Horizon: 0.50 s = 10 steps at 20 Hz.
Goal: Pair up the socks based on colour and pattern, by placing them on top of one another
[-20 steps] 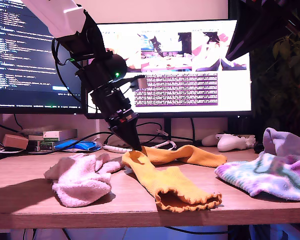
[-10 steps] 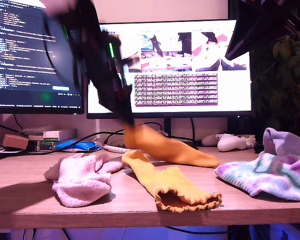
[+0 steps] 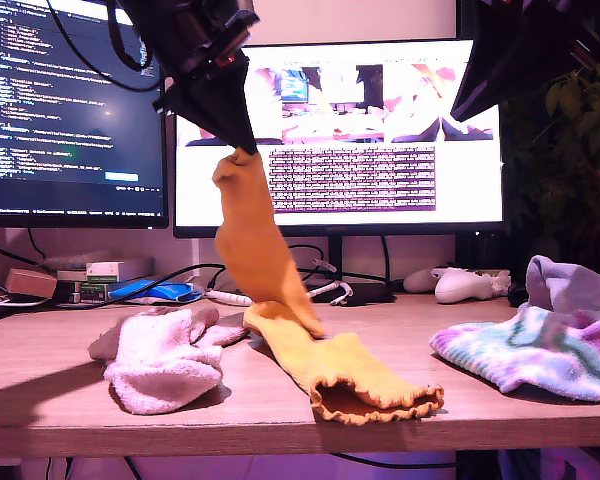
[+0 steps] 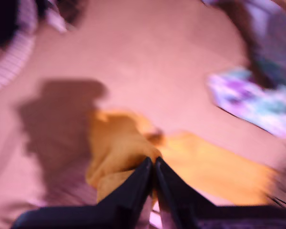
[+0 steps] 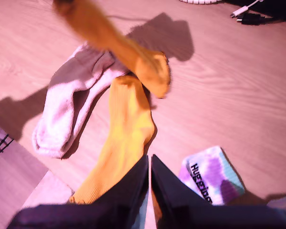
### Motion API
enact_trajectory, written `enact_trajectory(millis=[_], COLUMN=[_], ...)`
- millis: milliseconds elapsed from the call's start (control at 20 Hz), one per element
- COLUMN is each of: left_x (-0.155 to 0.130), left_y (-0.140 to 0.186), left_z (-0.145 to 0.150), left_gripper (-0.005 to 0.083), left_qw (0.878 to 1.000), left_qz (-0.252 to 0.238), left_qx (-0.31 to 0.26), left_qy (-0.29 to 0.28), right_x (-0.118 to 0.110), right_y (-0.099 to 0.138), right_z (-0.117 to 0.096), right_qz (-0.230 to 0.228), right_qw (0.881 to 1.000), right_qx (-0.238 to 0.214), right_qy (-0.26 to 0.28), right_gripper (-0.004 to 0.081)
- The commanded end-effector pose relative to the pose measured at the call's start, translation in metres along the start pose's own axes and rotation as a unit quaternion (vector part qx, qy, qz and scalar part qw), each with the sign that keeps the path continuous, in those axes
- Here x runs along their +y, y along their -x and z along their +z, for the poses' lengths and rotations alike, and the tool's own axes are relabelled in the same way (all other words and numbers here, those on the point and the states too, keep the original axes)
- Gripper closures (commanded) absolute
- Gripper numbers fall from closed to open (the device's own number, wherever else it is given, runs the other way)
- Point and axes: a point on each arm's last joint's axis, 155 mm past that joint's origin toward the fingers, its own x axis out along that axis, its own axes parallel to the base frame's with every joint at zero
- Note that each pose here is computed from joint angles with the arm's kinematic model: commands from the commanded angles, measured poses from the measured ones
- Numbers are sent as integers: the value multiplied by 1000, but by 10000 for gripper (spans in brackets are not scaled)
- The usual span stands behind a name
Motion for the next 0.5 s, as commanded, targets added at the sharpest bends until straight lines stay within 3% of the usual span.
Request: enact_trajectory(millis=[0, 250, 450], left_x=[-22, -55, -75], left_y=[10, 36, 53], left_z=[0, 4, -4], left_gripper=[794, 794, 793], left_qw=[1000, 998, 997], left_qz=[-27, -63, -70], left_qx=[-5, -25, -20], left_qy=[-2, -16, -24], right_x=[4, 4, -1], right_y=[-4, -11, -30], right_z=[-5, -6, -40], right_qz=[13, 13, 4], right_qw=[1000, 1000, 1000], right_qx=[11, 0, 1], right_qy=[7, 17, 6], right_gripper=[782, 783, 783])
